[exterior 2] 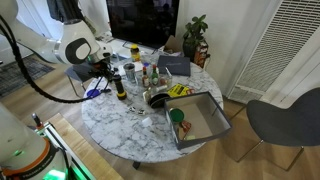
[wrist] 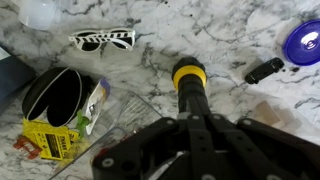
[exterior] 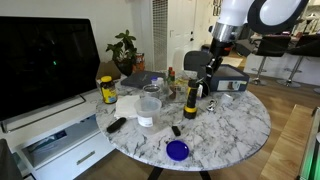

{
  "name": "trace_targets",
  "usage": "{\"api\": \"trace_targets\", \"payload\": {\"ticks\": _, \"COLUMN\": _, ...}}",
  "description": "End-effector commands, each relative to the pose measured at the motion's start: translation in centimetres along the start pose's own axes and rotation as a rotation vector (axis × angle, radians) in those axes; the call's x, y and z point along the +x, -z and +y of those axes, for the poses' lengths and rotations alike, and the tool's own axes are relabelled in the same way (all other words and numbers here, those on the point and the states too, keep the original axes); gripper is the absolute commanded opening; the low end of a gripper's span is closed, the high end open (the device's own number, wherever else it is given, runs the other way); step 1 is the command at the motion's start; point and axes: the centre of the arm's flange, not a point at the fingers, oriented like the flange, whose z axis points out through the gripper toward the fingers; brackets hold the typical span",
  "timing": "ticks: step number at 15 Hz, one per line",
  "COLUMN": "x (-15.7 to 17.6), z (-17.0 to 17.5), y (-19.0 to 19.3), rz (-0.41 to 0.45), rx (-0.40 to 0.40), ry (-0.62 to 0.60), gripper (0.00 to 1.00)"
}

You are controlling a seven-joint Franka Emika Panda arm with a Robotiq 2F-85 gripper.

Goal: Turn the torch upside down

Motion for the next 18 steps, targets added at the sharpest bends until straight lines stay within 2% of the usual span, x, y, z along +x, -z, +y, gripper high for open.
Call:
{"api": "trace_targets", "payload": {"ticks": 1, "x": -0.4, "z": 0.1, "y": -0.4, "rz": 0.053, "rx": 0.015, "ry": 0.038, "gripper": 0.0}}
{"api": "trace_targets", "payload": {"ticks": 10, "x": 0.9, "z": 0.5, "y": -0.8, "rz": 0.171, "rx": 0.037, "ry": 0.07, "gripper": 0.0}}
{"api": "trace_targets", "payload": {"ticks": 18, "x": 1.7, "z": 0.7, "y": -2.1, "rz": 0.205, "rx": 0.048, "ry": 0.087, "gripper": 0.0}}
